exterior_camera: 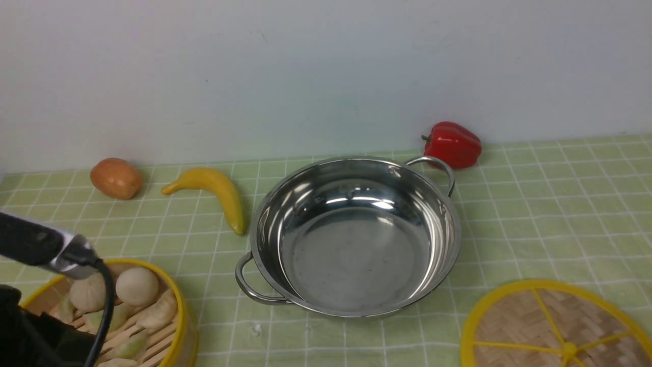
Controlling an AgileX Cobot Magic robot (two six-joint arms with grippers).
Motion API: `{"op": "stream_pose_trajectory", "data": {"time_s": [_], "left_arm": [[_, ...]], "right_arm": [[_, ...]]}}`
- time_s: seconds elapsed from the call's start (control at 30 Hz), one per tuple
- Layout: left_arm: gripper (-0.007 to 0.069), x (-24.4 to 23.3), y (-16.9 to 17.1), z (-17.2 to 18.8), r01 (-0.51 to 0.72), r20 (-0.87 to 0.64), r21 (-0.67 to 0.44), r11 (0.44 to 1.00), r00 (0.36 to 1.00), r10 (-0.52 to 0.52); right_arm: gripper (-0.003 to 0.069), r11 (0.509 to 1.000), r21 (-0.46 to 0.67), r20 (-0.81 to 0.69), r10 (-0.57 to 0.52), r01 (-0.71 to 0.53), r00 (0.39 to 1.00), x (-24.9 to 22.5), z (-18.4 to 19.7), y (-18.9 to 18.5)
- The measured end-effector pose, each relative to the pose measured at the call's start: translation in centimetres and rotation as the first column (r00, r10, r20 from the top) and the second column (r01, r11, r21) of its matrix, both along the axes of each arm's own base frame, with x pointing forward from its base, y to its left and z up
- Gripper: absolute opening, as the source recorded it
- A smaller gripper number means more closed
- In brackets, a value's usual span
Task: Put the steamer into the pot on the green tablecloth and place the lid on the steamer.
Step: 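Grasp the rim of the steamer basket holding the buns with the left gripper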
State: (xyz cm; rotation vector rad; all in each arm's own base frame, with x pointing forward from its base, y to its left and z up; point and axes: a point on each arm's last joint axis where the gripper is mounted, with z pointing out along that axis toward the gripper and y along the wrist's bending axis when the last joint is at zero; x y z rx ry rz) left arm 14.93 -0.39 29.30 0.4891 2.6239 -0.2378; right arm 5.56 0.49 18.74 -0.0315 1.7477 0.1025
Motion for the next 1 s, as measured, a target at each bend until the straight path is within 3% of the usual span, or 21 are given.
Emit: {"op": "stream_pose_trajectory", "data": {"time_s": [0.2, 0.47, 0.67, 0.87, 1.0], "left_arm": [[0.0243, 4.4, 0.2, -3.0, 0.008, -0.193, -0.092, 0.996, 0.981, -0.026], [0.0243, 7.3, 0.0, -6.6, 0.027, -0.328, -0.155, 0.987, 0.941, -0.077], [0.0244, 8.2, -1.1, -8.0, 0.133, -0.331, -0.046, 0.990, 0.933, -0.141], [0.0281, 8.9, -1.6, -7.8, 0.041, -0.311, 0.041, 0.998, 0.950, -0.026], [0.0309, 8.9, -2.5, -7.8, 0.061, -0.307, 0.050, 0.997, 0.951, -0.043]], "right_arm": [[0.0437, 1.000, 0.000, 0.000, 0.000, 0.000, 1.000, 0.0, 0.0, 0.0], [0.0437, 1.000, 0.003, 0.000, 0.000, 0.000, 1.000, 0.0, 0.0, 0.0], [0.0437, 1.000, 0.003, 0.000, 0.000, 0.000, 1.000, 0.0, 0.0, 0.0], [0.0437, 1.000, 0.003, 0.000, 0.000, 0.000, 1.000, 0.0, 0.0, 0.0], [0.0437, 1.000, 0.002, 0.000, 0.000, 0.000, 1.000, 0.0, 0.0, 0.0]]}}
